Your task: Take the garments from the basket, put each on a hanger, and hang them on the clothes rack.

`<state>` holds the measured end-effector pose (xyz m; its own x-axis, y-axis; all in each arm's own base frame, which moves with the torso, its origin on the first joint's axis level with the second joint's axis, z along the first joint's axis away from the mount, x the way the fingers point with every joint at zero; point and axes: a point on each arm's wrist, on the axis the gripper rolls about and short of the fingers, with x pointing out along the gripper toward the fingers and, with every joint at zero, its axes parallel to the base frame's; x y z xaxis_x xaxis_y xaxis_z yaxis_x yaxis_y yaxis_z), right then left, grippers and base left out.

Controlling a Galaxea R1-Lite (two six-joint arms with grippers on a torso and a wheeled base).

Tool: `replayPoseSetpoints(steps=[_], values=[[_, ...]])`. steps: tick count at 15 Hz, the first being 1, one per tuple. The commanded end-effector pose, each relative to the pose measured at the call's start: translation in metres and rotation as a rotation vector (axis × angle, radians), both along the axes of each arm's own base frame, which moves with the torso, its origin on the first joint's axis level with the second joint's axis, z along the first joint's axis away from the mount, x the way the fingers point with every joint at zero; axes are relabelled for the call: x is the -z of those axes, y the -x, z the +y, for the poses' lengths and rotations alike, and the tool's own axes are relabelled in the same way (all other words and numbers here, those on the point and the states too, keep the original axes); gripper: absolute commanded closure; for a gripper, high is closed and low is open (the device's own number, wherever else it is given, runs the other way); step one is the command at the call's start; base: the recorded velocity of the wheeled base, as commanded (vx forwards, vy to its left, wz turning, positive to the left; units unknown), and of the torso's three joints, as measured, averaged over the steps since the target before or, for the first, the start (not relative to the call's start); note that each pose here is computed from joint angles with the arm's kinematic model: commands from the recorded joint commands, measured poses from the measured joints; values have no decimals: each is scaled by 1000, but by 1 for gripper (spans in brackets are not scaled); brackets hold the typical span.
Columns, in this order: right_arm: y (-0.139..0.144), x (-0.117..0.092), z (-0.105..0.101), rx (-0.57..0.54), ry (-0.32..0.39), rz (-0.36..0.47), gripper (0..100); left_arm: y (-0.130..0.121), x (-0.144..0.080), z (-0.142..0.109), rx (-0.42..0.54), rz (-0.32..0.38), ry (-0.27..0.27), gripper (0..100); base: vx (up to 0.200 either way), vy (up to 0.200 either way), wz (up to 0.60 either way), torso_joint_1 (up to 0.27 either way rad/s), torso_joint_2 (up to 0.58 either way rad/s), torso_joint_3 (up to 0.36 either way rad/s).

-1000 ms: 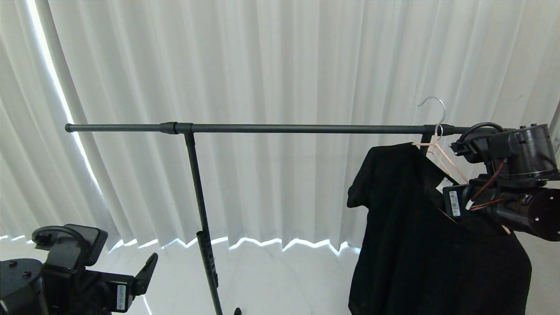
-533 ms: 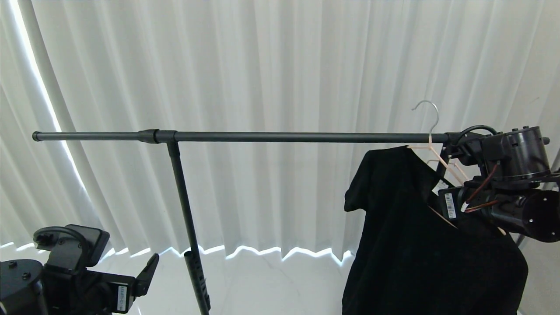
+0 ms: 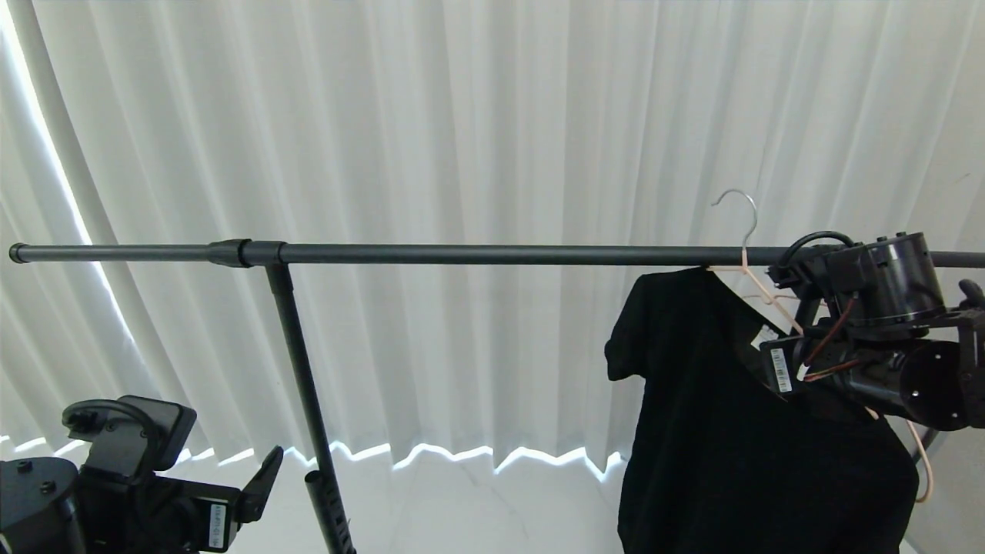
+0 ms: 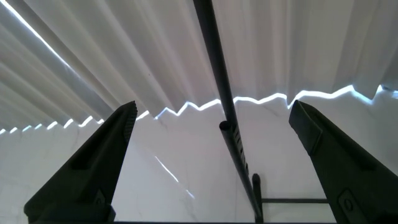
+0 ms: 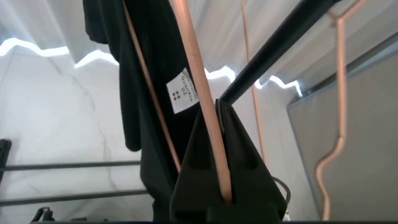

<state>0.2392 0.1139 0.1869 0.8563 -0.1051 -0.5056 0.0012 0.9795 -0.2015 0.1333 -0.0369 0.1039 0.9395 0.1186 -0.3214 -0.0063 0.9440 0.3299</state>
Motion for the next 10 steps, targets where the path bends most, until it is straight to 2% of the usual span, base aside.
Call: replayPoseSetpoints(steps=[1,6,10], values=[[-8,11,4,1,14,36,100,-1,1,0,0,6,-3,0,0,0,0,0,0,0],[-20,34,10,33,0,101,100,-1,1,0,9,14,-30,0,0,0,0,0,0,0],[-24,37,13,29,-10,110,100,-2,4,-1,10,33,-36,0,0,0,0,0,0,0]])
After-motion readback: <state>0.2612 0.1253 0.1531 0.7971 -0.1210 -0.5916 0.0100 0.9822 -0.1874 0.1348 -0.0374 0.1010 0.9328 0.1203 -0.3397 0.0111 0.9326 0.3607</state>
